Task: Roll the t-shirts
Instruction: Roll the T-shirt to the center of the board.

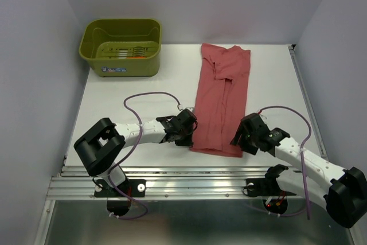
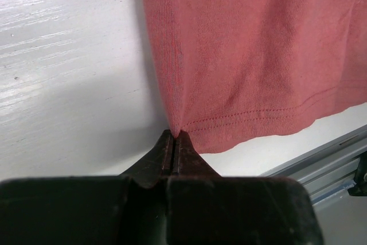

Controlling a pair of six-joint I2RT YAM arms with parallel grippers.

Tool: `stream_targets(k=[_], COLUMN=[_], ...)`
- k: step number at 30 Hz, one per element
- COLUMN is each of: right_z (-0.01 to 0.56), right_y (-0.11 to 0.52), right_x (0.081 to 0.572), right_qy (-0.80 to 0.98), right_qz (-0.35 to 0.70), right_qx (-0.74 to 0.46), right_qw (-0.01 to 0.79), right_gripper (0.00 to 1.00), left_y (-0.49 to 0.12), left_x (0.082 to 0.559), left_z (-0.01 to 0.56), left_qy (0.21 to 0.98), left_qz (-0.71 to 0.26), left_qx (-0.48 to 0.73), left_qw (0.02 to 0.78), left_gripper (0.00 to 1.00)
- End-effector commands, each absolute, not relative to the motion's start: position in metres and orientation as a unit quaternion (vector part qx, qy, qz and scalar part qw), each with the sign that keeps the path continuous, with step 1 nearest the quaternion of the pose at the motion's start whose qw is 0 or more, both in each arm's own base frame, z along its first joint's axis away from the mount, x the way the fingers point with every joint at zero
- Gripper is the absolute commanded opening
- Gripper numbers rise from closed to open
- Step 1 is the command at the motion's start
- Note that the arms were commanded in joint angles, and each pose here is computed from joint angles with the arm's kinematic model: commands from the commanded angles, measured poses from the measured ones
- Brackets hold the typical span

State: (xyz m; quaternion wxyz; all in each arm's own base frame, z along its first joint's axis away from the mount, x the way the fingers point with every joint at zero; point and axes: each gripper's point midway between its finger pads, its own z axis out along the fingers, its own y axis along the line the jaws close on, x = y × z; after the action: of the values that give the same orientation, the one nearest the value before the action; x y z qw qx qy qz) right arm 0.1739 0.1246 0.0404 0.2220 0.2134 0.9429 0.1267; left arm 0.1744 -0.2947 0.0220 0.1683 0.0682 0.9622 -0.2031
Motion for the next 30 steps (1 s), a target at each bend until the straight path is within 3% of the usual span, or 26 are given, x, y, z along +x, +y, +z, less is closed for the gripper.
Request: stream_targets(k=[1,14,17,19,20,22,30], right_z=[0.034,0.019,0.018,0.016,0.017,0.018,0.024], right_y=[0.116,0.109,0.106,0.105,0.105,0.102,0.095], right_x=[0.166,0.147,0.148,0.147,0.147,0.146,0.148], right_qy=[0.938,0.935,0.934,0.935,0.934,0.933,0.917], right_qz=[0.106,0.105,0.099,0.096,0.098,0.093,0.094], right_qx=[0.252,0.279,0.281,0.281,0.282,0.287,0.322], right_qw=[0.211,0.192,0.196,0.193,0.194,0.198,0.218], right_gripper=[0.65,0.53,0.44,0.3,0.15,0.02,0.01], left_y=[-0.288,-0.289,-0.289,-0.289,-0.289,-0.288,-0.28], left_x=[0.171,0.169,0.17,0.169,0.169,0.168,0.165], left_z=[0.028,0.026,0.026,0.025,0.024,0.024,0.025], left_qy=[0.961,0.961,0.961,0.961,0.962,0.962,0.963], left_qz=[-0.2,-0.205,-0.205,-0.204,-0.203,-0.202,-0.199], left_qx=[0.071,0.067,0.067,0.067,0.066,0.066,0.059], left_qw=[0.176,0.174,0.174,0.173,0.173,0.172,0.174], left_gripper=[0.0,0.0,0.0,0.0,0.0,0.0,0.0])
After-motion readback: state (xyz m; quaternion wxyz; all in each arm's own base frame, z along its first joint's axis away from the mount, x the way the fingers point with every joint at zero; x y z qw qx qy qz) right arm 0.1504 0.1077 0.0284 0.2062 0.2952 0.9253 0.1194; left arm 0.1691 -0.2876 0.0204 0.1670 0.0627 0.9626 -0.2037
